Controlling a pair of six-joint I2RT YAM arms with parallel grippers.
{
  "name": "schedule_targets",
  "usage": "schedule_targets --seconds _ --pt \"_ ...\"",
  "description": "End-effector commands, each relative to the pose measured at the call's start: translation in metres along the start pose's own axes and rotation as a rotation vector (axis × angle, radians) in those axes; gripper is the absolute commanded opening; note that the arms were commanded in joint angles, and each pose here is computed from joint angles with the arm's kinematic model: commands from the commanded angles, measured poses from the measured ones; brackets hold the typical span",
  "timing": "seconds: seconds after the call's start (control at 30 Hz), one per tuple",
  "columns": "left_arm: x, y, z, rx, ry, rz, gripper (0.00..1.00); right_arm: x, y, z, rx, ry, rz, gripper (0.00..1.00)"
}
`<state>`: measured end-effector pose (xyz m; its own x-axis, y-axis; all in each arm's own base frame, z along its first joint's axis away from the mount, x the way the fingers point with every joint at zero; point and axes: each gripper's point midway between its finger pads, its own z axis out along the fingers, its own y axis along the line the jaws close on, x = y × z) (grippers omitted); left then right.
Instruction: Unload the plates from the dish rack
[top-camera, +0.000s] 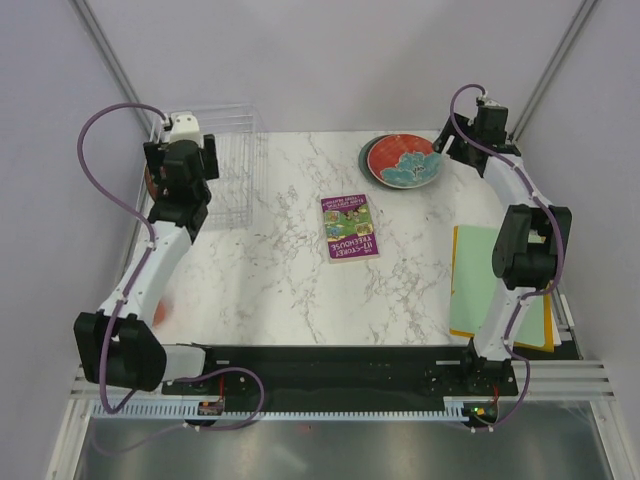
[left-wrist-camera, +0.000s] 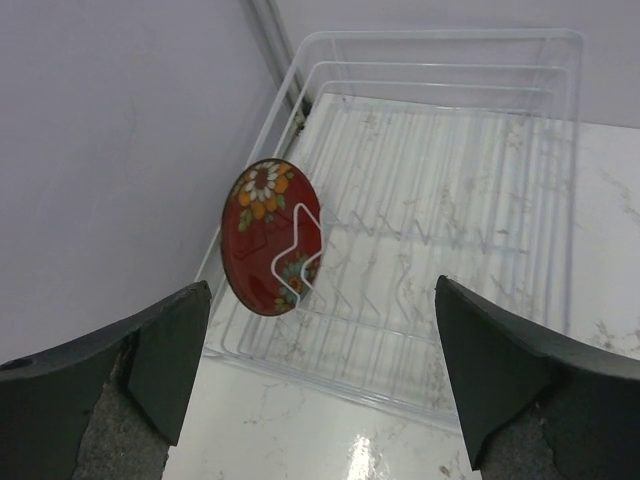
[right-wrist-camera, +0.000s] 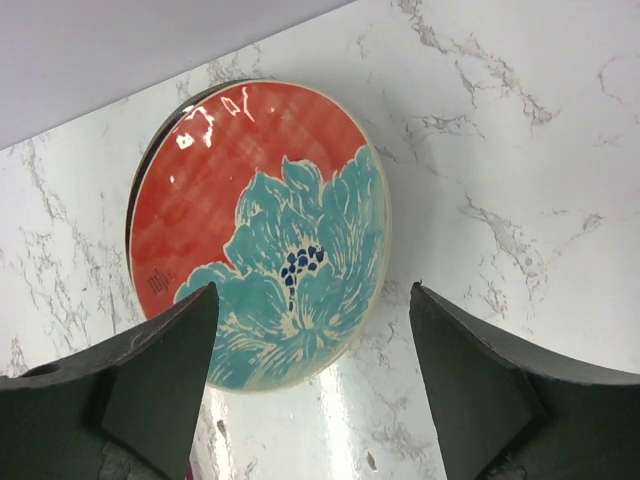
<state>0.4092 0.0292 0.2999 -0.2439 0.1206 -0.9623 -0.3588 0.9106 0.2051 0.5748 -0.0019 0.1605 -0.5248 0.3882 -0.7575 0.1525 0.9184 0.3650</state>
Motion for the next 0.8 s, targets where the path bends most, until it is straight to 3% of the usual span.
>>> schedule_targets --seconds 0.0,0.13,0.33,0.77 --pt "-0.01 0.044 0.036 -0.164 0.008 -0.009 0.99 -0.009 0.017 -0.046 -0.012 -0.044 -0.057 0.85" --pt "0.017 0.083 0.073 -0.266 0.102 -0.058 0.98 -0.002 0.037 -0.08 -0.076 -0.073 -0.067 0.85" --pt "0.037 0.092 0.11 -0.281 0.164 -0.12 0.96 0.021 0.047 -0.103 -0.133 -0.079 -0.068 0.85" --pt "0.09 0.099 0.146 -0.231 0.28 -0.219 0.95 0.054 0.043 -0.097 -0.169 -0.009 -0.077 0.85"
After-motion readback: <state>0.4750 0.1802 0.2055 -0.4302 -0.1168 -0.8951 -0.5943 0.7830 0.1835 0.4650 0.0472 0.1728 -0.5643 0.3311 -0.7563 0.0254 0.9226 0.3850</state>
